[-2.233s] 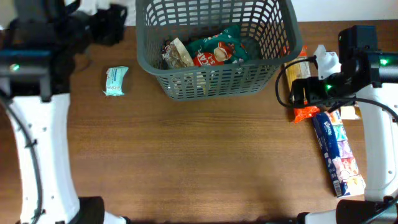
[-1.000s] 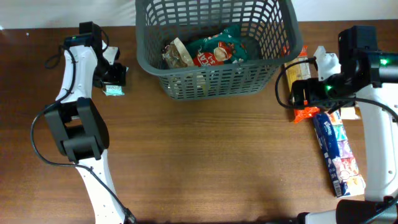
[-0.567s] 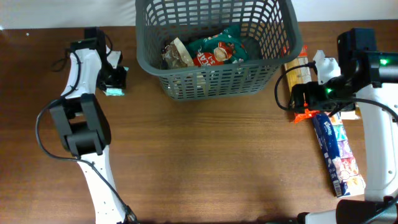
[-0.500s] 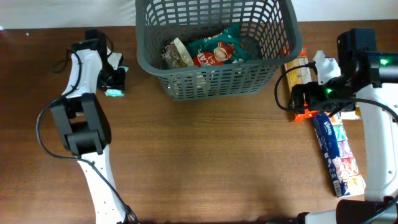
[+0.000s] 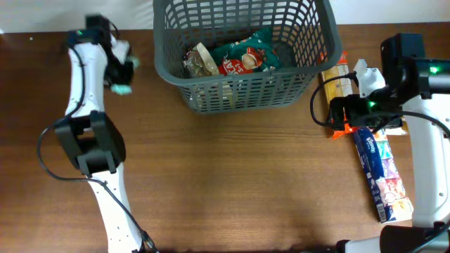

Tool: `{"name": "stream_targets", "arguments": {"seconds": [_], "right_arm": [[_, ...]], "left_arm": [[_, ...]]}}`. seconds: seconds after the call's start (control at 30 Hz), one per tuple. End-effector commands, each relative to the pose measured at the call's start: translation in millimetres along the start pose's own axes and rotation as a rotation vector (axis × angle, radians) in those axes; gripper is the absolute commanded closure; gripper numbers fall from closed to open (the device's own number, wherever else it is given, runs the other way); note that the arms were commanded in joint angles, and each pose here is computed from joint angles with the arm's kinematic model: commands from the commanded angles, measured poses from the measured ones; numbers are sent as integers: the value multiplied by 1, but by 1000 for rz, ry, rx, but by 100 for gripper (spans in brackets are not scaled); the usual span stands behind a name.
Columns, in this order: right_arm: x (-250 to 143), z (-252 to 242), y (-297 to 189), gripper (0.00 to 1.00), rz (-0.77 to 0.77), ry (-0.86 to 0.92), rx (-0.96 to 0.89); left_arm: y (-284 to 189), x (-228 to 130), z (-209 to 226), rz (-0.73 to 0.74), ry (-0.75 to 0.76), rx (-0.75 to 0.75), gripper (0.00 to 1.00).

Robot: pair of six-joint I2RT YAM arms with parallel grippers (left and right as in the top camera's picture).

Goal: Pack container
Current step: 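Lift the wipes packet with the left gripper and drop it into the basket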

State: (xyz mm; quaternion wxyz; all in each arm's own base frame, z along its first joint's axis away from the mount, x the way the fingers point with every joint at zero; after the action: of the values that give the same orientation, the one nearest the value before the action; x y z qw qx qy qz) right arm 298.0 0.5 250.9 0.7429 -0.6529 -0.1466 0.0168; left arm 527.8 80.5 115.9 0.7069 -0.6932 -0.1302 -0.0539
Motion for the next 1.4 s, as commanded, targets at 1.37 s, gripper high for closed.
{"name": "stream_targets", "arguments": {"seconds": [1.37], "right_arm": [[-5, 9, -4, 1, 10, 22, 59]], "left_arm": [[-165, 9, -297, -520, 662, -390, 85]]}}
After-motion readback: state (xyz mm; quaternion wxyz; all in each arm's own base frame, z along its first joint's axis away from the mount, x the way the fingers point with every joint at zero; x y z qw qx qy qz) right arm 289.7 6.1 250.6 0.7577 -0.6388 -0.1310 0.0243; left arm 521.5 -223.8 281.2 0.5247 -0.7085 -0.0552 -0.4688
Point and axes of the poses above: each gripper's point midway between its finger pads, its own y axis out along the fingers, its own z axis along the line the jaws close on, x = y × z, the point moved 2 cm from there along -y, back along the fingers, and after that the axes turned 10 degrees about -y, right-handed, at the moved point
